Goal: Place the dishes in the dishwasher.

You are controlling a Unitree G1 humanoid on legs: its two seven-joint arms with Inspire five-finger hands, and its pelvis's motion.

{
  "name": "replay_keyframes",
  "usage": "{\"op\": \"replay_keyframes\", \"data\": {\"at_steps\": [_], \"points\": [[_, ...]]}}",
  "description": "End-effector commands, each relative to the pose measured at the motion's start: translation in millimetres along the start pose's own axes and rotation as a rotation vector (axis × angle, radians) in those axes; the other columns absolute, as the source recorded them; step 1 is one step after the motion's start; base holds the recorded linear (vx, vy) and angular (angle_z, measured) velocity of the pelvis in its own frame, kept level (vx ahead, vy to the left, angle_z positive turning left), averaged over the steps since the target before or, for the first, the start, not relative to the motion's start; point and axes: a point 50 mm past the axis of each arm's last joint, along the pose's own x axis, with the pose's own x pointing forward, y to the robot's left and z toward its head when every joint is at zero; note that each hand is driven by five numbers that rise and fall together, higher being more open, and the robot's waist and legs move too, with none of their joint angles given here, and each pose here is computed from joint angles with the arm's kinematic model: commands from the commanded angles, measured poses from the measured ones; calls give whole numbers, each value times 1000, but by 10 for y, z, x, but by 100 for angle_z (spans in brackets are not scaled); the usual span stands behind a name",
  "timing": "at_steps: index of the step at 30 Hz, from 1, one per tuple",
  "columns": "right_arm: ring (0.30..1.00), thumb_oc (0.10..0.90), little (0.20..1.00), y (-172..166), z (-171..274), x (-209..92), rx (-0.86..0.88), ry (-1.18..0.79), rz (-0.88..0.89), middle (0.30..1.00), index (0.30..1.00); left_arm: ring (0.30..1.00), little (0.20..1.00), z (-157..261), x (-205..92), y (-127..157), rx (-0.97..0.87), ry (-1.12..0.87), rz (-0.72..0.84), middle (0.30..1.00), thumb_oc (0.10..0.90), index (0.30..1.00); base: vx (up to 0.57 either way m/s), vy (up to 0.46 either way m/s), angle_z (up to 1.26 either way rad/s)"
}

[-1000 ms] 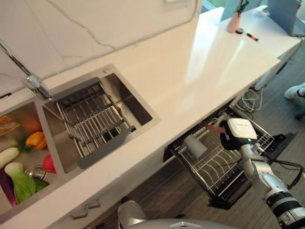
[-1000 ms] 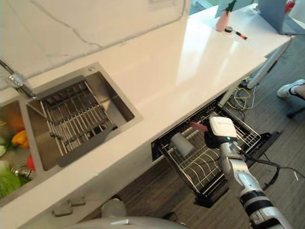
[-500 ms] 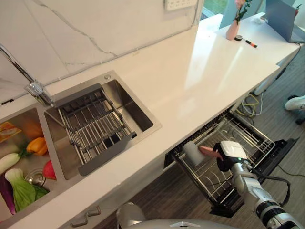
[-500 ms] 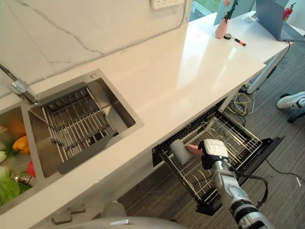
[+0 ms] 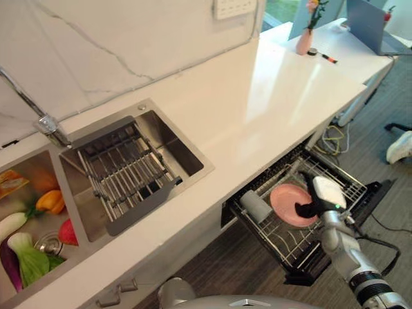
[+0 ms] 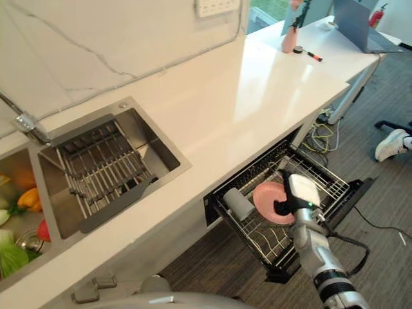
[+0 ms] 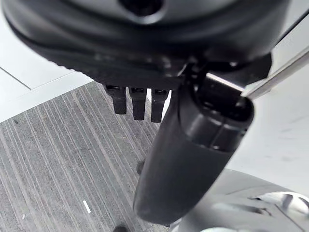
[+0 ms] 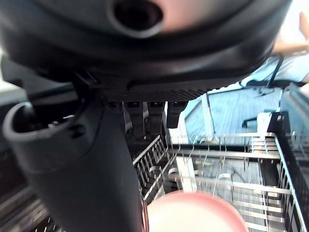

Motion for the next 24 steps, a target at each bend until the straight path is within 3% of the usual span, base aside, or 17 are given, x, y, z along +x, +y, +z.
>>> {"op": "replay_keyframes", "data": {"at_steps": [1,4,5,6,10,11,13,17,18,19,24], "points": [[900,800,900,-987,-303,155,56,114,-499,900,900,900,900,-133,-9,13,12,52,21,900,800,900,-6,-10,-21],[900,800,900,-1004,-669,83,119,302,-530,900,900,900,900,-223,-24,-62,7,100,-47,900,800,900,-24,-13,-16],[531,554,531,-1014,-810,35,132,368,-545,531,531,900,900,-273,-30,-69,-9,123,-63,900,800,900,-25,1,-16],[300,400,300,-1008,-940,-24,125,433,-557,300,300,900,900,-292,-32,-65,-45,136,-65,900,800,900,-21,-3,-13],[300,400,300,-804,-1403,-333,119,674,-521,300,300,900,900,-255,-18,-12,-97,134,-59,900,800,900,-8,-6,-9],[300,400,300,-554,-1598,-538,123,809,-435,300,300,900,900,-256,-17,-4,-88,134,-63,900,800,900,6,-13,-21],[300,400,300,-488,-1615,-564,139,827,-413,300,300,900,900,-255,-16,1,-87,133,-64,900,800,900,9,-14,-22],[300,400,300,-108,-1381,-512,191,751,-250,300,300,900,900,-246,-17,-27,-79,134,-75,900,800,900,3,-7,-19],[300,400,300,233,-1117,-483,225,652,-69,300,300,900,900,-234,-18,-50,-53,127,-77,900,800,900,8,-3,-10],[300,400,300,350,-1015,-461,227,614,-2,300,300,900,900,-242,-20,-56,-39,125,-78,900,800,900,0,0,0],[300,400,300,572,-608,-302,207,431,152,300,300,900,900,-274,-28,-67,0,122,-81,900,800,900,4,3,7]]}}
